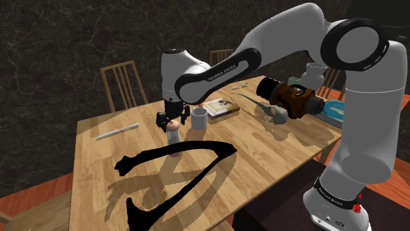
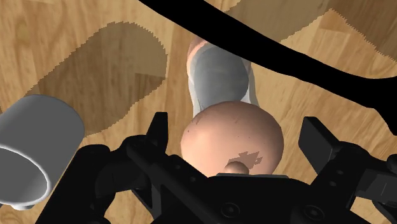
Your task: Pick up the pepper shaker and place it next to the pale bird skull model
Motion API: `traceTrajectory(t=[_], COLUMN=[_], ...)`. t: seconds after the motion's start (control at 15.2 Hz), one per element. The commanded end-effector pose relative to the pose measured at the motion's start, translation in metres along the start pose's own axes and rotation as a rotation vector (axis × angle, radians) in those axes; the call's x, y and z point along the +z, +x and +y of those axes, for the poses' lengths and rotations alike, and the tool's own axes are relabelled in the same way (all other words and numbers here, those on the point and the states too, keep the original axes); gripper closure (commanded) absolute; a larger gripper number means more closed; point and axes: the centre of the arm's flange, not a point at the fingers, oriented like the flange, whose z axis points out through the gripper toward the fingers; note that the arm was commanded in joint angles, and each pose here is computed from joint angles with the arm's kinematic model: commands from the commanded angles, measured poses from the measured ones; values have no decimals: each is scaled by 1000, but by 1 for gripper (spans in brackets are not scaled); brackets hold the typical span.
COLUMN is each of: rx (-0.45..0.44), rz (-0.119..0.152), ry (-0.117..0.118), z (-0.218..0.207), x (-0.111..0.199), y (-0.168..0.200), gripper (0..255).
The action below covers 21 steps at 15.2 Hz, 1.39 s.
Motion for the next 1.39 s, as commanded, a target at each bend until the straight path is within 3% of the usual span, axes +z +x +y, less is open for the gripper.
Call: traceTrajectory(t=[0.0, 0.59, 1.32], rx=[0, 0, 0], rz=[0, 0, 0], ry=[0, 0, 0], z=[0, 0, -2], x=[0, 0, -57], y=[0, 0, 9], gripper=[255, 255, 255])
